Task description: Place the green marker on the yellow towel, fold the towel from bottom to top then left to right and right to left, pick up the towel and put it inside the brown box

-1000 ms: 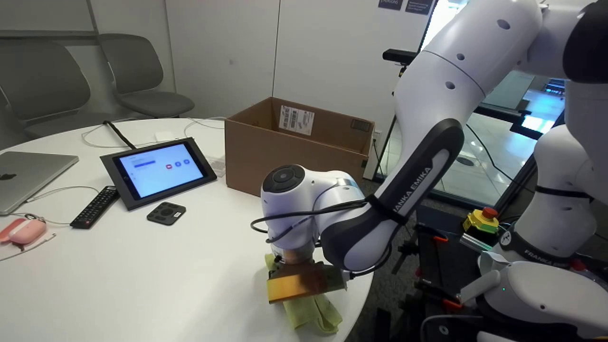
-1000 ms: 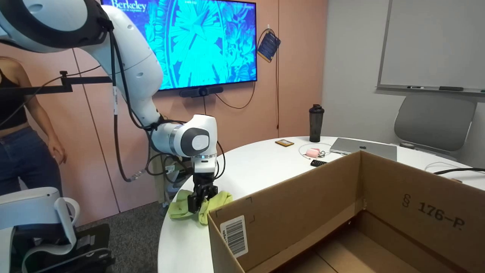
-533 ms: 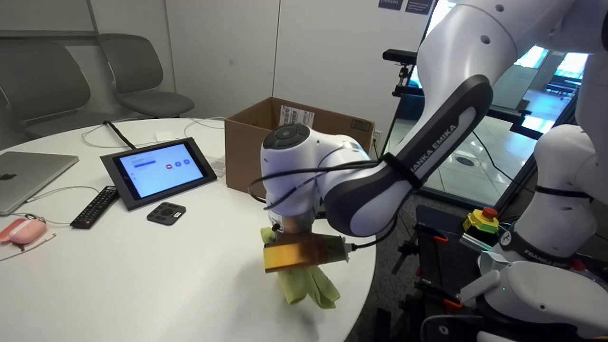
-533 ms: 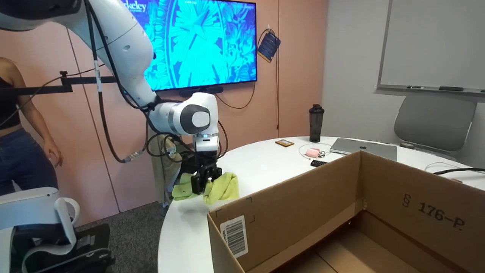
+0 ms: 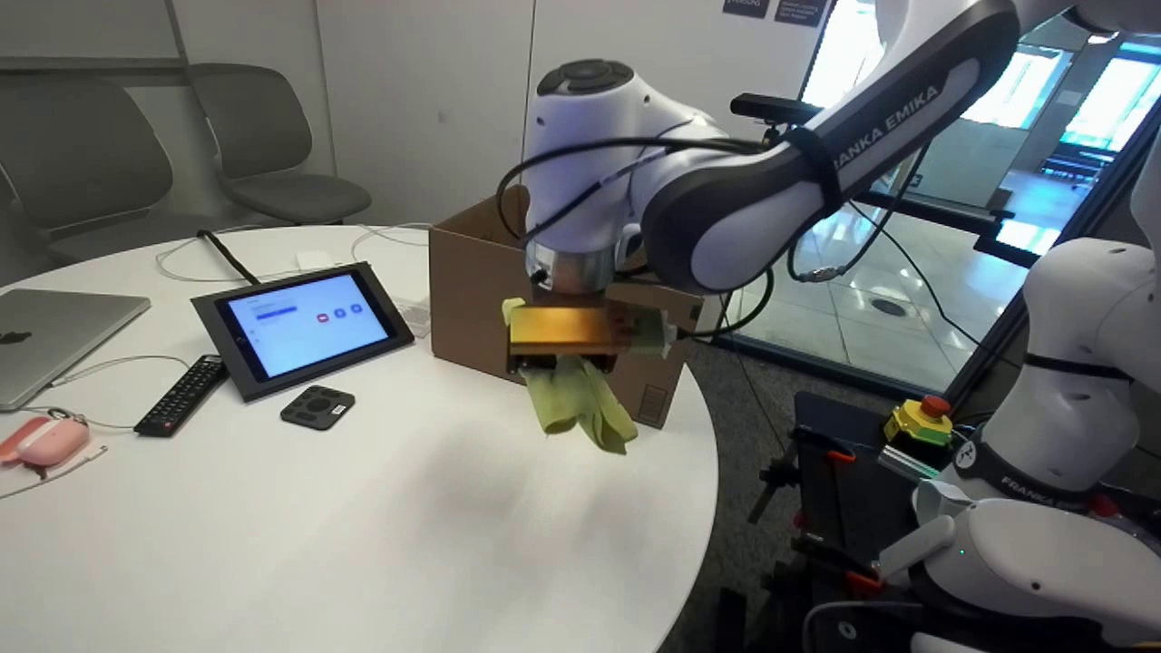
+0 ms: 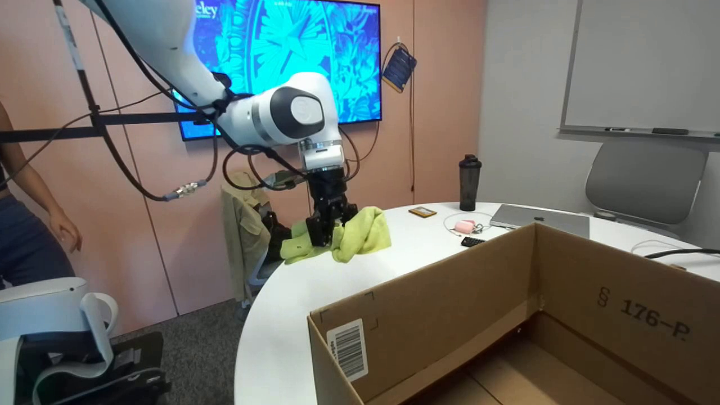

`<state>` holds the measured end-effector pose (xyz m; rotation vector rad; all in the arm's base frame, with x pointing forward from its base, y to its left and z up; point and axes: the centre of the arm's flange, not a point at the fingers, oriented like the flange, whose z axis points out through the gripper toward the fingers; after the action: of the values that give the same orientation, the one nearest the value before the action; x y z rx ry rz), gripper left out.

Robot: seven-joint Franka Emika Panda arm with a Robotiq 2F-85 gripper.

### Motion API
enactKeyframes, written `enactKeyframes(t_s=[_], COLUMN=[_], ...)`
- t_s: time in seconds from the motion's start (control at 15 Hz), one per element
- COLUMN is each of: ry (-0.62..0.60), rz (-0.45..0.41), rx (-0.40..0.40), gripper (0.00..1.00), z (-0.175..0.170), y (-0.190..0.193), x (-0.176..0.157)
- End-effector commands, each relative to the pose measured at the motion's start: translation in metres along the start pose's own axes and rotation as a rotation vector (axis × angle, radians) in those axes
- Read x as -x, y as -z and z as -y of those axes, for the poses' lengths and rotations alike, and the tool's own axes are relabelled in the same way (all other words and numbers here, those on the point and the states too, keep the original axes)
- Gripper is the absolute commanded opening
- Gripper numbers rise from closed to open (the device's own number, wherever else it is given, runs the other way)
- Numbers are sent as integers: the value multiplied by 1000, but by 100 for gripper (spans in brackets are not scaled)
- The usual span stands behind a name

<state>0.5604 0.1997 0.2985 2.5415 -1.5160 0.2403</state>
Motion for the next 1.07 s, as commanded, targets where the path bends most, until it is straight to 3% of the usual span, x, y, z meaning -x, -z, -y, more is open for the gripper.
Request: enactKeyframes(t_s=[0.0,0.4,1.0], ry=[-94,-388,-782], rz=[-68,-159,-198], rx=[-40,-57,-20], gripper=[3,4,4], z=[-22,-39,-55], y=[44,63,19], x=[-39,-106,-213])
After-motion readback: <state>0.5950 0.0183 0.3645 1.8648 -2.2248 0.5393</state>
